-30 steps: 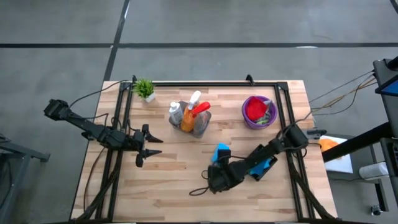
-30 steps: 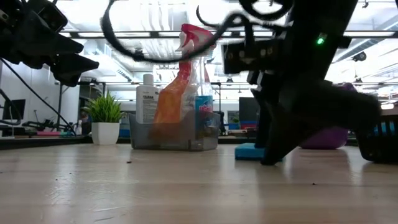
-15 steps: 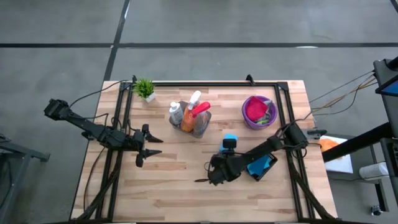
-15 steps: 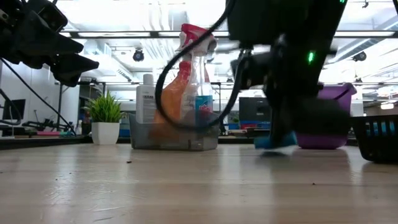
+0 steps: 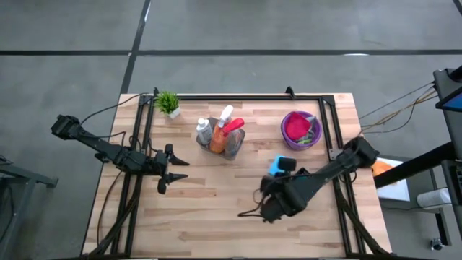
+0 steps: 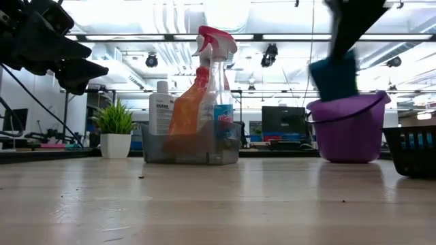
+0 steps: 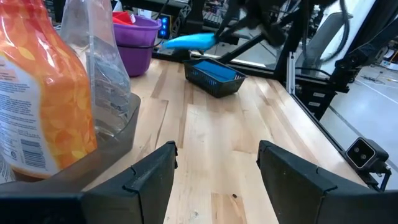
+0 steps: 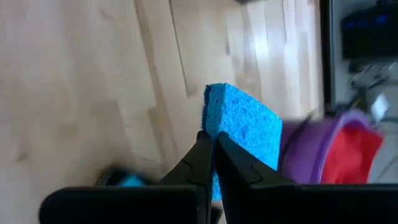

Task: Pick & Place Kitchen Items
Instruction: Put the blue sponge into the black basket, then return to Home Position

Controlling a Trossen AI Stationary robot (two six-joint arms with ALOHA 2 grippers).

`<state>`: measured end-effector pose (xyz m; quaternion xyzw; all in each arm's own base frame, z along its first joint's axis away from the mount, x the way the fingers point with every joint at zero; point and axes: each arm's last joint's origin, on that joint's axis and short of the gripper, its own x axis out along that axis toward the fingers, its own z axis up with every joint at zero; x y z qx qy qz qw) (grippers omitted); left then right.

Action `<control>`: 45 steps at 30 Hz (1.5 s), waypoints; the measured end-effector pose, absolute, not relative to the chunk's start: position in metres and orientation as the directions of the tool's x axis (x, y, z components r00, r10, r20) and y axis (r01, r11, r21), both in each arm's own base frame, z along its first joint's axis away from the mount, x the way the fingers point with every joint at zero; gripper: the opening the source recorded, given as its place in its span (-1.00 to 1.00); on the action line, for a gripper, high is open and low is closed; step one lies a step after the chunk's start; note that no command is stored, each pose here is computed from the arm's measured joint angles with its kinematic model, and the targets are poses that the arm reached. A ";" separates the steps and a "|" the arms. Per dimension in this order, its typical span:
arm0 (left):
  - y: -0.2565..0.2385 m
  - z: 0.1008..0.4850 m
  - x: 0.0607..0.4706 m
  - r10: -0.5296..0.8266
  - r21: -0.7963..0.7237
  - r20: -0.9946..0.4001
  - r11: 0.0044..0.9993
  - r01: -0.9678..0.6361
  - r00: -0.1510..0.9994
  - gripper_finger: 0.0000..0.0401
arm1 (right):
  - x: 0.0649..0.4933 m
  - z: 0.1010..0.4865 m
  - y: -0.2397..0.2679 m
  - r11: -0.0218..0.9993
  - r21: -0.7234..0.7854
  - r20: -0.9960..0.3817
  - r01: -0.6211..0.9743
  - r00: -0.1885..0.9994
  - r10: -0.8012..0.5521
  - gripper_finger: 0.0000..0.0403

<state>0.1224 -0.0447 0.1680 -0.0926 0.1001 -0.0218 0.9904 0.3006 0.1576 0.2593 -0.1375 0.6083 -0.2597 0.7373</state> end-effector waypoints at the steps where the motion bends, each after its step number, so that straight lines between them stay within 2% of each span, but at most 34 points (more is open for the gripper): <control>1: -0.045 0.168 0.122 -0.062 -0.188 -0.194 0.982 0.025 0.979 0.15 | 0.296 0.264 0.159 0.831 -0.503 -0.834 0.238 0.117 -0.538 -0.92; 6: -0.045 0.168 0.122 -0.062 -0.188 -0.194 0.982 0.025 0.979 0.15 | 0.278 0.268 0.173 0.848 -0.424 -0.881 0.318 0.072 -0.467 -0.92; 12: -0.045 0.168 0.122 -0.062 -0.188 -0.194 0.982 0.025 0.979 0.15 | 0.266 0.249 0.191 0.842 -0.400 -0.908 0.363 -0.034 -0.417 -0.92; 18: -0.045 0.168 0.122 -0.062 -0.189 -0.192 0.982 0.025 0.979 0.15 | 0.261 0.219 0.201 0.840 -0.429 -0.903 0.332 -0.169 -0.394 -0.92; 24: -0.045 0.168 0.122 -0.062 -0.192 -0.192 0.981 0.025 0.980 0.15 | 0.263 0.208 0.206 0.861 -0.415 -0.908 0.292 -0.184 -0.375 -0.86; 28: -0.045 0.168 0.122 -0.062 -0.193 -0.191 0.981 0.025 0.980 0.15 | 0.263 0.212 0.205 0.861 -0.403 -0.915 0.310 -0.174 -0.365 -0.56; 36: -0.045 0.168 0.122 -0.063 -0.193 -0.191 0.981 0.025 0.980 0.15 | 0.262 0.214 0.206 0.876 -0.386 -0.921 0.290 -0.178 -0.347 0.48; 39: -0.045 0.168 0.122 -0.063 -0.193 -0.191 0.981 0.025 0.980 0.15 | 0.263 0.221 0.207 0.891 -0.360 -0.932 0.278 -0.156 -0.328 0.81; 42: -0.045 0.168 0.122 -0.063 -0.192 -0.191 0.981 0.025 0.980 0.15 | 0.263 0.239 0.207 0.900 -0.330 -0.944 0.285 -0.071 -0.324 0.96; 45: -0.045 0.168 0.122 -0.063 -0.191 -0.191 0.981 0.026 0.980 0.15 | 0.267 0.259 0.212 0.917 -0.302 -0.919 0.260 0.176 -0.353 0.88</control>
